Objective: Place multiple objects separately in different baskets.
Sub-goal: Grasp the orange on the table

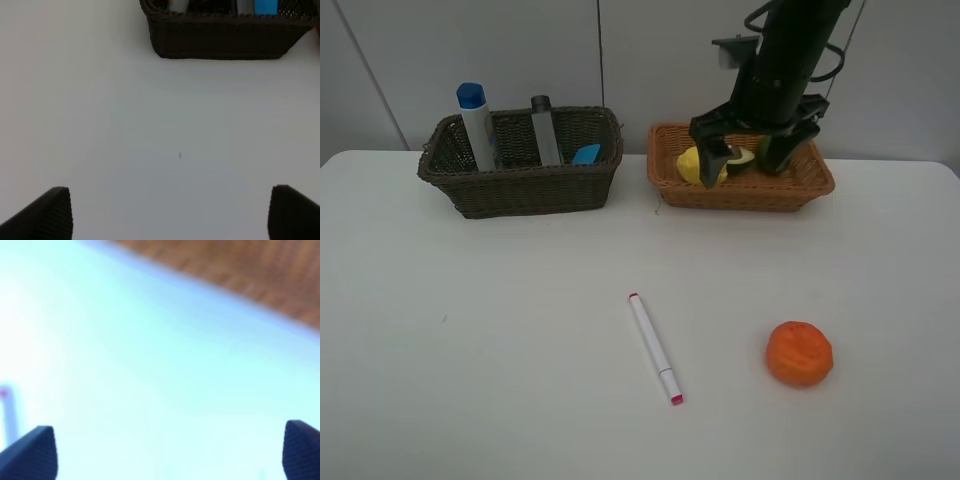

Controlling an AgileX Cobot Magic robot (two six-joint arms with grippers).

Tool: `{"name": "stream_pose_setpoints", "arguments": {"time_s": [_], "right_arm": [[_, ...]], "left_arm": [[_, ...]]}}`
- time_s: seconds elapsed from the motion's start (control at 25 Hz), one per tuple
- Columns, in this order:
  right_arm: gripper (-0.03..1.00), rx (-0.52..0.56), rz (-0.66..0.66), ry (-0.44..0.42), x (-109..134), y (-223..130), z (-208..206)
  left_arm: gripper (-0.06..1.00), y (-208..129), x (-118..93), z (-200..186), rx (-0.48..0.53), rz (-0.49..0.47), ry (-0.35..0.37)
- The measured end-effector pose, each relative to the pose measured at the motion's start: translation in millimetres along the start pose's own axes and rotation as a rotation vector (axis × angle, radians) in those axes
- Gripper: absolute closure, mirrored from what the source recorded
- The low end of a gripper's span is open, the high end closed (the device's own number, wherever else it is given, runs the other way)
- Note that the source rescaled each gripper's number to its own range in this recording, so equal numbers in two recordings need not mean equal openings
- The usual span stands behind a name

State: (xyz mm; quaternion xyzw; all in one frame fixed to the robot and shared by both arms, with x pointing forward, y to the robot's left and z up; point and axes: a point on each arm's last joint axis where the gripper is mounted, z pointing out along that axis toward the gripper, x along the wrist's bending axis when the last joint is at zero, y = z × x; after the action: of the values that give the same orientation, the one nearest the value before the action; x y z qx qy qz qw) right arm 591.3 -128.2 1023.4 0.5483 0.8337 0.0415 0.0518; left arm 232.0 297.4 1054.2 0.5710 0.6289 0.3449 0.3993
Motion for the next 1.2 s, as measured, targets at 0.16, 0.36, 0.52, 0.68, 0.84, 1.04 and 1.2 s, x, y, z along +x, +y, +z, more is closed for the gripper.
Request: {"name": "stream_pose_setpoints", "arguments": {"time_s": [0.16, 0.36, 0.52, 0.68, 0.84, 1.04, 1.2], "right_arm": [[-0.02, 0.114, 0.045, -0.007, -2.8, -60.8, 2.0], [-0.02, 0.207, 0.090, 0.014, -3.0, -132.9, 12.5], [-0.02, 0.155, 0.137, 0.079, 2.1, -159.4, 26.0], [-0.02, 0.108, 0.156, 0.102, 4.0, -171.2, 45.3], [-0.02, 0.072, 0.155, 0.095, 3.6, -171.7, 59.2], [-0.02, 0.072, 0.149, 0.084, 3.7, -165.6, 75.7], [-0.02, 0.099, 0.129, 0.063, 2.8, -163.3, 90.7]], "left_arm": [[-0.05, 0.0, 0.0, 0.0, 0.000, 0.000, 0.000], [-0.05, 0.0, 0.0, 0.0, 0.000, 0.000, 0.000], [-0.05, 0.0, 0.0, 0.0, 0.000, 0.000, 0.000], [-0.05, 0.0, 0.0, 0.0, 0.000, 0.000, 0.000], [-0.05, 0.0, 0.0, 0.0, 0.000, 0.000, 0.000], [-0.05, 0.0, 0.0, 0.0, 0.000, 0.000, 0.000], [-0.05, 0.0, 0.0, 0.0, 0.000, 0.000, 0.000]]}}
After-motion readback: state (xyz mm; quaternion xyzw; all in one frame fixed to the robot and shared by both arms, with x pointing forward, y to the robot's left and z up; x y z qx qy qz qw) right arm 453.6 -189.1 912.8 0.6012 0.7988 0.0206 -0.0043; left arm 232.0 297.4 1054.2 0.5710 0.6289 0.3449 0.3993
